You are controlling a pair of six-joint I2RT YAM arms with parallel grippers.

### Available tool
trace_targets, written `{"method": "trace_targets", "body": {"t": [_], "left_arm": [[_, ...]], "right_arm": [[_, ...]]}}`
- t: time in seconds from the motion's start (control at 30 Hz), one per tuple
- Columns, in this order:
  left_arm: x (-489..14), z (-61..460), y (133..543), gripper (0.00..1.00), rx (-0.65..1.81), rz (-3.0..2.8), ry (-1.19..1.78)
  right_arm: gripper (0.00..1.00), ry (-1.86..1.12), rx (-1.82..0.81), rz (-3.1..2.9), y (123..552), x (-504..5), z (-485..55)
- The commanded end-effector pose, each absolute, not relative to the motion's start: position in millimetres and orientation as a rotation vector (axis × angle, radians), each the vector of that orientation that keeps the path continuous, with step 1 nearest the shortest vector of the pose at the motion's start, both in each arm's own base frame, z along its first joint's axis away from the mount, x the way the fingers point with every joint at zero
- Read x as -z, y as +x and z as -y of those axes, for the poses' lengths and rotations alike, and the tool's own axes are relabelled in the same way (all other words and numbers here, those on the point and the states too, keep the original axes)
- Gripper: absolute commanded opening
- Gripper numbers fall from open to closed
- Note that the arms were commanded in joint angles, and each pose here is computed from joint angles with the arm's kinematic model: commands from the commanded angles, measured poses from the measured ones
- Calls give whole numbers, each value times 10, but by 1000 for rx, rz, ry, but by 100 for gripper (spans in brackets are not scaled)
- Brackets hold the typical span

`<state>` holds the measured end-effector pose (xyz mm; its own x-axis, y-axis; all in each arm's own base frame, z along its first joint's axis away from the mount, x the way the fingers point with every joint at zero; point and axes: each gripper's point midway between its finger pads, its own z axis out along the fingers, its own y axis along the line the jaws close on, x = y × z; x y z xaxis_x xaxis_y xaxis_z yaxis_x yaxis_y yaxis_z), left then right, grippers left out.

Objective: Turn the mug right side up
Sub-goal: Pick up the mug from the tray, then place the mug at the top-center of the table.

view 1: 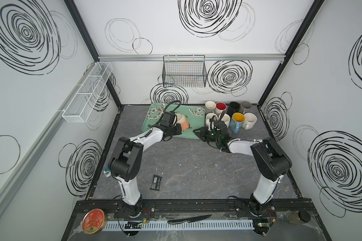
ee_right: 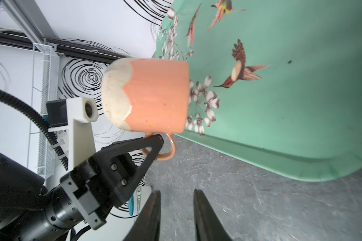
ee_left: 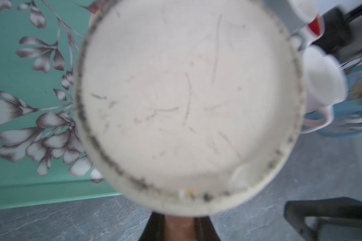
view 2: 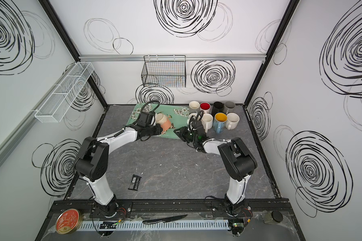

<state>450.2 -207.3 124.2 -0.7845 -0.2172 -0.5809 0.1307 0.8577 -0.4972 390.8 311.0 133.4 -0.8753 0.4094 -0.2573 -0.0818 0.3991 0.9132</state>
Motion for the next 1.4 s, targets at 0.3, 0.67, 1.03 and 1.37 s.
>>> {"method": "trace_targets", "body": {"t": [0.3, 0.67, 1.03, 1.37], "left_arm": [[-3024, 2523, 4446, 0, 1516, -1711, -54], [-3375, 2621, 4235, 0, 1722, -1558, -41], [-3345, 2646, 4227, 0, 1733, -1566, -50], [-3258, 2674, 4240, 0, 1727, -1596, -63]], "right_arm": [[33, 96, -1848, -2007, 3996, -2301, -3466], [28, 136, -1880, -1944, 4148, -2465, -3367], [27, 129, -1918, -1899, 4228, -2643, -3363], [32, 137, -1917, -1888, 4268, -2676, -3287]]}}
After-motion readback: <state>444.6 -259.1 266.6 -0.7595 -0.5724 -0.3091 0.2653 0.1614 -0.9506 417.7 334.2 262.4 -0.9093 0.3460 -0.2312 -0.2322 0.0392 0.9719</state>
